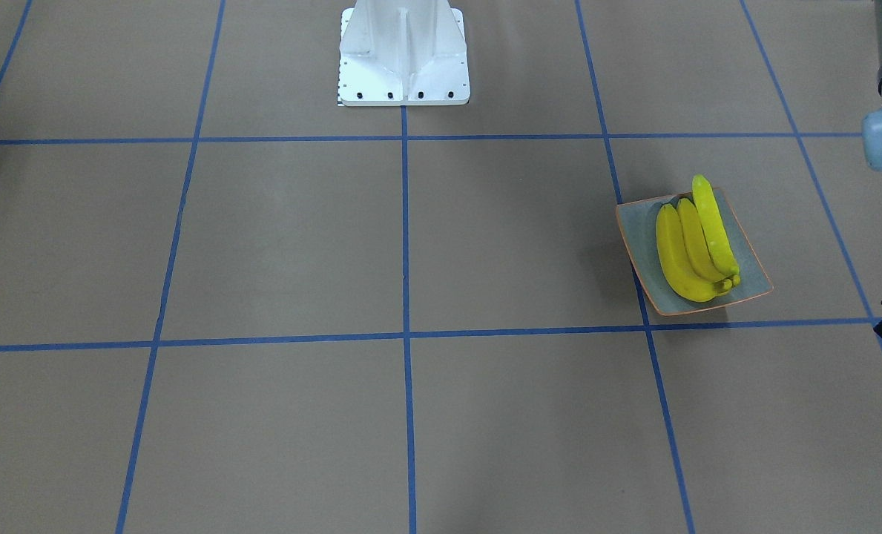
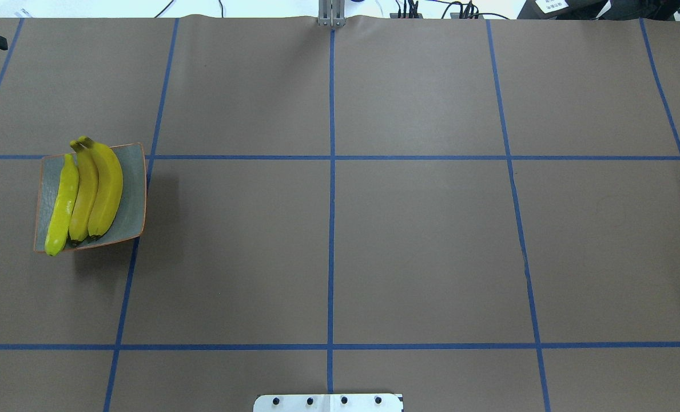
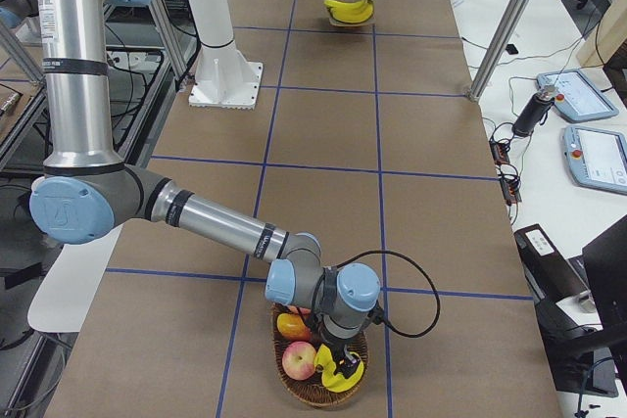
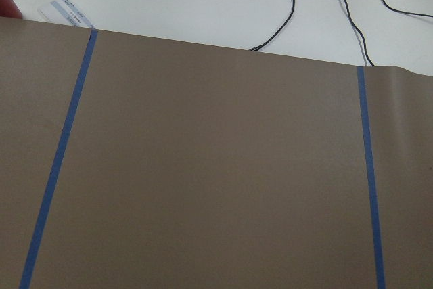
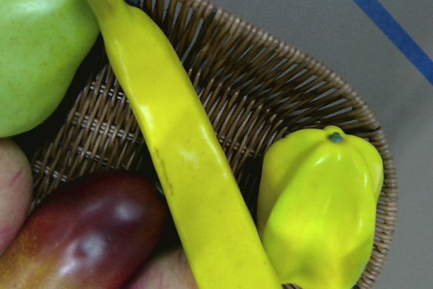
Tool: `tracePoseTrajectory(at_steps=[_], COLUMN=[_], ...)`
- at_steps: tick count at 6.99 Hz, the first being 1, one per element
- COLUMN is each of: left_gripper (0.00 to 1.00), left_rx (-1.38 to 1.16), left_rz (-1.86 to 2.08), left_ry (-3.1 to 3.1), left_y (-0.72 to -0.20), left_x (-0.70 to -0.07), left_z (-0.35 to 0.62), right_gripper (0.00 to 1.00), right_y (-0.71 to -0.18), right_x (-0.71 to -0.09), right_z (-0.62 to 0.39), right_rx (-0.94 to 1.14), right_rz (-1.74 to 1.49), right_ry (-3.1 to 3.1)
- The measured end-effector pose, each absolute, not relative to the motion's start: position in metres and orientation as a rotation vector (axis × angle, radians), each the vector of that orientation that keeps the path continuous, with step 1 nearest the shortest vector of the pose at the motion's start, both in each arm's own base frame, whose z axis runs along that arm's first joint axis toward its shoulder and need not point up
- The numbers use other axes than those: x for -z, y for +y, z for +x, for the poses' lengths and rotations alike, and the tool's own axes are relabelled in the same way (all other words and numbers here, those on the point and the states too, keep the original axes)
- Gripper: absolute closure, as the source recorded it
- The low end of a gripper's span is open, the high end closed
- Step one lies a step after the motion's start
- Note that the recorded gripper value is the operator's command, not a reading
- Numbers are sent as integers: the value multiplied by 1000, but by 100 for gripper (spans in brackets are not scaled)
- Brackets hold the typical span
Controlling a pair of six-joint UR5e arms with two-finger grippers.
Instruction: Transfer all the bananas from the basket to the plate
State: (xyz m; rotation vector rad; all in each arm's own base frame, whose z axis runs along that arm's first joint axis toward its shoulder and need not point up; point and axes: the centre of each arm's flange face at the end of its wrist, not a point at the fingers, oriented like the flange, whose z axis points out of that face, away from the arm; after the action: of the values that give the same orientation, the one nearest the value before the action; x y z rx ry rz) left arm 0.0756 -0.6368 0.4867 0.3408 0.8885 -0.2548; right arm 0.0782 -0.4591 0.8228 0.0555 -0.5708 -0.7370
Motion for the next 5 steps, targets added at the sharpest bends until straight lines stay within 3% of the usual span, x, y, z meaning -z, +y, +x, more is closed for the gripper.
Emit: tracePoseTrajectory(at_steps=[2,5], left_gripper=[0,0], left_rx=[255,256], left_rz=[340,339], left_ry=[888,888], left_y=[-637,-637], left_x=[-487,-487], left_z=[76,76], right_gripper=[19,23], right_y=[-457,-454], right_x=[-828,-832], right_z=[76,73], right_rx=[739,748], right_rz=[44,31], right_ry=[-575,-574])
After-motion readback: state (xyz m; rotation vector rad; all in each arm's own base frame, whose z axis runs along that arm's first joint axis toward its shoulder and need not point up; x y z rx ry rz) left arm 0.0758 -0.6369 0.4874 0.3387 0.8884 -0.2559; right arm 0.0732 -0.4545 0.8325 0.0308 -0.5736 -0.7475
